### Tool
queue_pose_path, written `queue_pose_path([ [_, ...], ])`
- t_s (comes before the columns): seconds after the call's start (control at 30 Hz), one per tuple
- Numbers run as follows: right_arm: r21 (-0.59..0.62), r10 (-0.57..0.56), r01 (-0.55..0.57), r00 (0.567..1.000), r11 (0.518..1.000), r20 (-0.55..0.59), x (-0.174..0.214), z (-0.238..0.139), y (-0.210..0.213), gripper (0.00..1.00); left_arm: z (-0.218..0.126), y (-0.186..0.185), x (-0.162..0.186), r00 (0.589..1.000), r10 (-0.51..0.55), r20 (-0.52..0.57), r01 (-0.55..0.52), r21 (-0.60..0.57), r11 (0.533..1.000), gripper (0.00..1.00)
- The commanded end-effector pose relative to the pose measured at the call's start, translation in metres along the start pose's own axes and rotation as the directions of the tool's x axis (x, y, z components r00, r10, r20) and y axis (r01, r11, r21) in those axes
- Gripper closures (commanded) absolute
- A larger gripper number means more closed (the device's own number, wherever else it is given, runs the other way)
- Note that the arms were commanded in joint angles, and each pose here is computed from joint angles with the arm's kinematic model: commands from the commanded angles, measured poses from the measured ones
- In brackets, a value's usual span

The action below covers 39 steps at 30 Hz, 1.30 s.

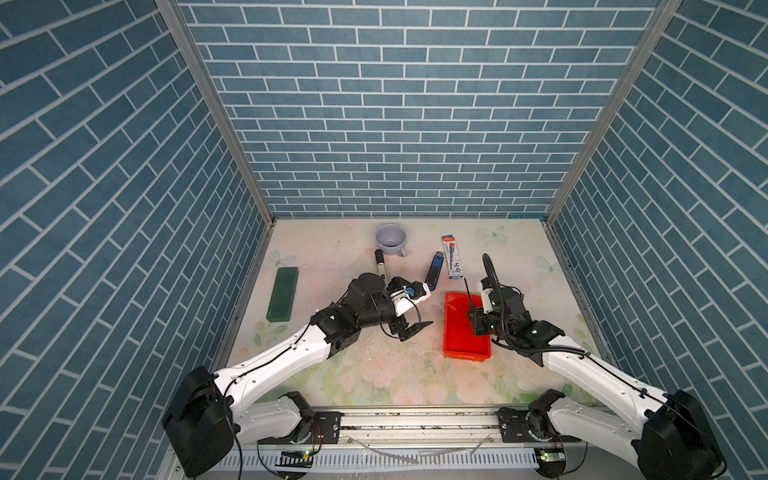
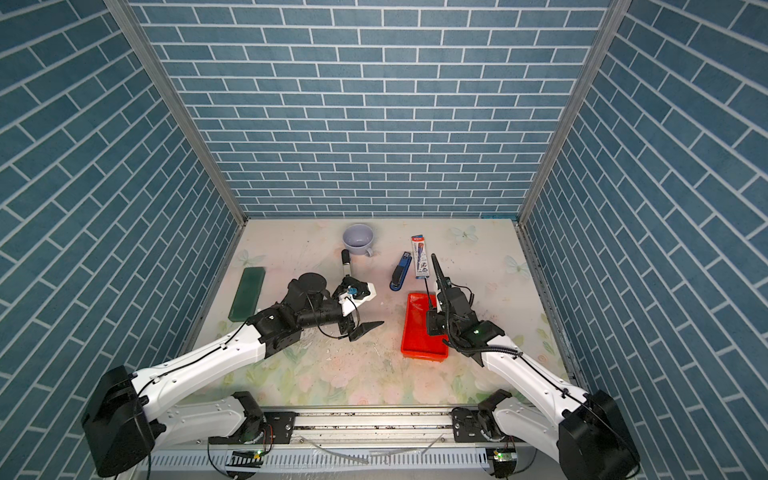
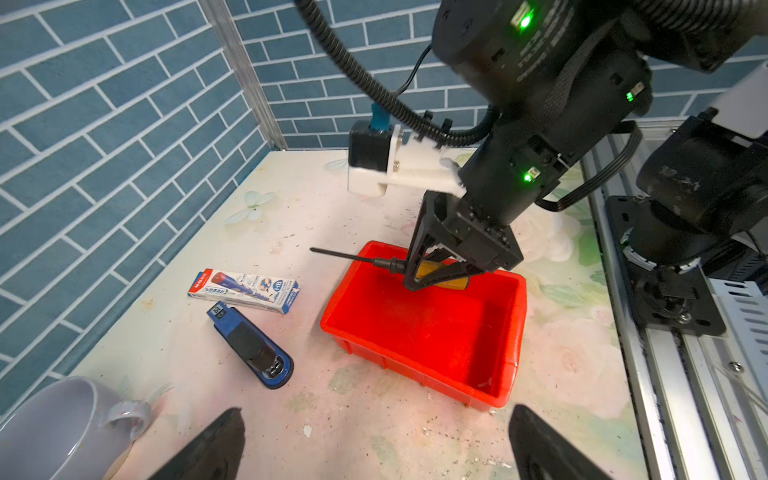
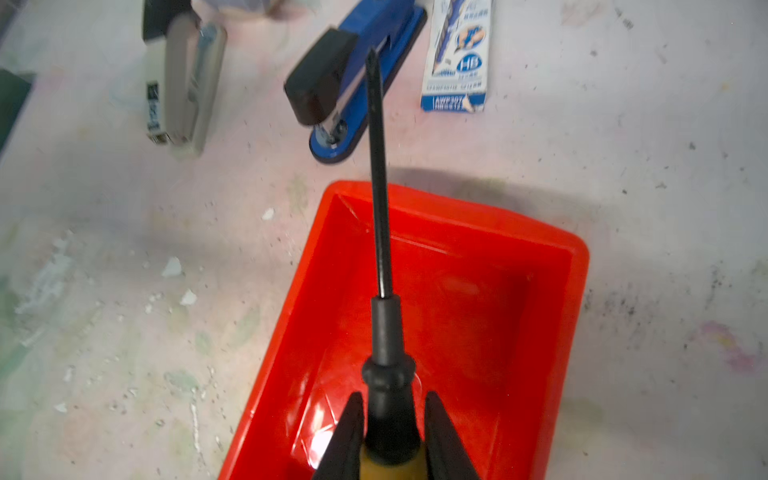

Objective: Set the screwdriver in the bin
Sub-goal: 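Lower the screwdriver into the red bin and open the right gripper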

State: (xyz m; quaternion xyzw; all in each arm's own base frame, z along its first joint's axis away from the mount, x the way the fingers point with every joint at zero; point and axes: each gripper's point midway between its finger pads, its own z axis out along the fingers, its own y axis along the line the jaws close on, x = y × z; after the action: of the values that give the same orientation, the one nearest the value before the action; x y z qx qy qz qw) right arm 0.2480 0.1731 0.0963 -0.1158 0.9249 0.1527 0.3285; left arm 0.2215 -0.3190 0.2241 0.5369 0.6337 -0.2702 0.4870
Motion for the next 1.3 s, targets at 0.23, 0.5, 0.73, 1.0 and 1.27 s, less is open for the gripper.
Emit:
queue_pose_path([
  [0.23, 0.062, -0.08, 0.087, 0.991, 0.994, -0.106, 0.034, 0.024, -0.006, 0.85, 0.006, -0.022, 0.029, 0.998, -0.015, -0.068, 0.019, 0.056, 0.998, 0.0],
  [0.5, 0.045, -0.09, 0.098, 0.982, 0.994, -0.164, 0.047, 0.04, -0.003, 0.85, 0.01, -0.023, 0.034, 0.996, -0.014, -0.083, 0.019, 0.059, 0.998, 0.0],
  [0.73, 0.058, -0.095, 0.106, 0.98, 0.993, -0.178, 0.046, 0.052, -0.003, 0.84, 0.012, -0.025, 0.04, 0.996, -0.019, -0.092, 0.025, 0.066, 0.998, 0.0],
  [1.0, 0.033, -0.119, 0.126, 0.978, 0.991, -0.17, 0.039, 0.049, 0.003, 0.61, 0.011, -0.021, 0.036, 0.996, -0.052, -0.068, 0.055, 0.036, 0.998, 0.0],
  [1.27, 0.002, -0.121, 0.122, 0.988, 0.993, -0.091, 0.014, 0.02, 0.011, 0.36, 0.003, 0.006, 0.042, 0.994, -0.085, -0.064, 0.078, -0.109, 0.991, 0.0],
])
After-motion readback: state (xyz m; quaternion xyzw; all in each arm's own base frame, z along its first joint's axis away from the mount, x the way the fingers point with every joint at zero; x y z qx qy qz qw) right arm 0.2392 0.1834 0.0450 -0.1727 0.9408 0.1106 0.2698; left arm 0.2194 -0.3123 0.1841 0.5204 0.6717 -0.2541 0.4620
